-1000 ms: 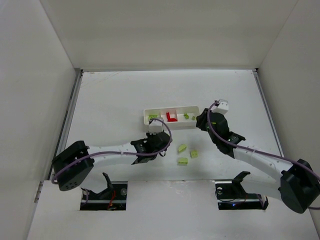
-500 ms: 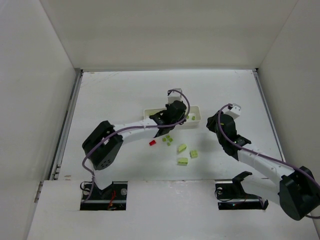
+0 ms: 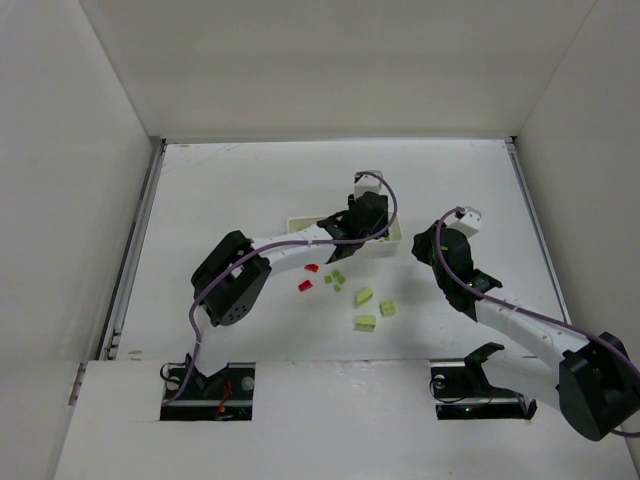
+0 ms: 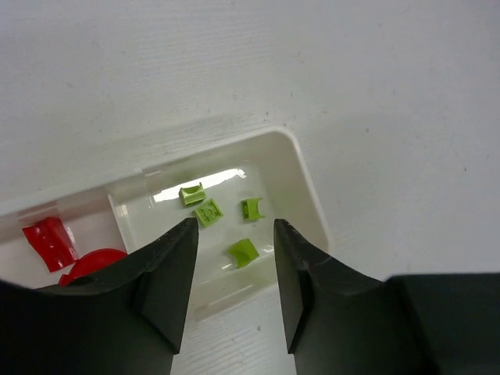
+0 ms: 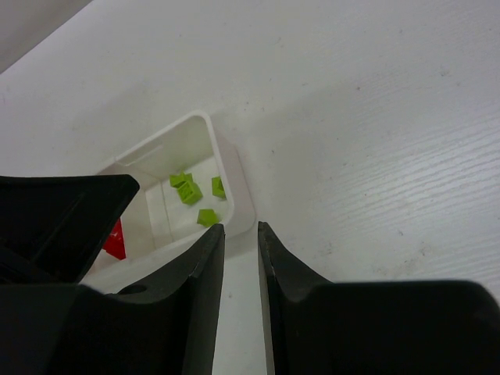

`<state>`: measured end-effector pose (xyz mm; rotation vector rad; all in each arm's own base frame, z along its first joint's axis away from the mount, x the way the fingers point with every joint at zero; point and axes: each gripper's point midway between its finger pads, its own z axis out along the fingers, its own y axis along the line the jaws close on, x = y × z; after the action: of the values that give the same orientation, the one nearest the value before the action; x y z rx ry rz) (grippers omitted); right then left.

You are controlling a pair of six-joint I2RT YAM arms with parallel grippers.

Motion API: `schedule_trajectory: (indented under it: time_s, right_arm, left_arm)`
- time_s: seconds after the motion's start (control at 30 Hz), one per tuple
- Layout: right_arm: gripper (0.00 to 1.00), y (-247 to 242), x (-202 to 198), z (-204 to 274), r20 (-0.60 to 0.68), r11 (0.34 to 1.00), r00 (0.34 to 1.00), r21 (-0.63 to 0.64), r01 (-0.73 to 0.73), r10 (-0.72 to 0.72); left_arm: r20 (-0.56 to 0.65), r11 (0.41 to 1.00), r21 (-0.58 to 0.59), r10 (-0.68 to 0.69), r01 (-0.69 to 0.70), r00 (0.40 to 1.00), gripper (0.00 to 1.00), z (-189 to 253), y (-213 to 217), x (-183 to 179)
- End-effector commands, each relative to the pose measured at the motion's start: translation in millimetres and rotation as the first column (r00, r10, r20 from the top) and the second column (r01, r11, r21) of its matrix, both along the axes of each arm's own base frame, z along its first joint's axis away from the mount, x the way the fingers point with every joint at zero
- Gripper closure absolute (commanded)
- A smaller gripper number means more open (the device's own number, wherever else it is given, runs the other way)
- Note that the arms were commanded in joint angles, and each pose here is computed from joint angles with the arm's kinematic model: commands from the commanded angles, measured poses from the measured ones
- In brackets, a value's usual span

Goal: Sort the legos into containers by color

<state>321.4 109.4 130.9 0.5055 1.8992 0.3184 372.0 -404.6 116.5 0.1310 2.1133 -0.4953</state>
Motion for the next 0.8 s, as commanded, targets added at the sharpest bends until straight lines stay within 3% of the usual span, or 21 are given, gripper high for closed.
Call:
schedule_trajectory:
  time_s: [0.0,0.13,0.27,0.47,0.6,0.77]
  right_arm:
    - [0.70,6,4,15,0.056,0.999,0.998,0.032,-0.010,0.008]
    - [0.71,4,6,17,0.060,1.000,0.998,0.022,-0.003,0.002]
    - [0.76,10,7,13,0.037,1.000,0.999,0.010,-0.023,0.023]
    - [0.74,29,-10,0,-0.014,0.996,0.996,-0.018,-0.089,0.088]
    - [0.60,36,-37,-14,-0.069,0.992,0.990,-0.024,-0.121,0.119]
    - [0.43,39,-63,-25,-0.097,0.990,0.987,-0.035,-0.134,0.130]
  left_arm:
    - [0.062,0.999,-0.040,-0.003,0.006,0.998,0.57,36,-1,3]
    - [0.068,0.999,-0.035,-0.007,0.009,0.998,0.62,47,14,-15]
    - [0.070,0.999,0.019,-0.033,0.032,0.997,0.68,38,36,-68]
    - [0.012,0.990,0.100,-0.105,0.103,0.994,0.60,-1,58,-146]
    - [-0.028,0.982,0.119,-0.144,0.146,0.989,0.53,-25,55,-173]
    - [-0.014,0.979,0.149,-0.136,0.137,0.991,0.51,-38,52,-169]
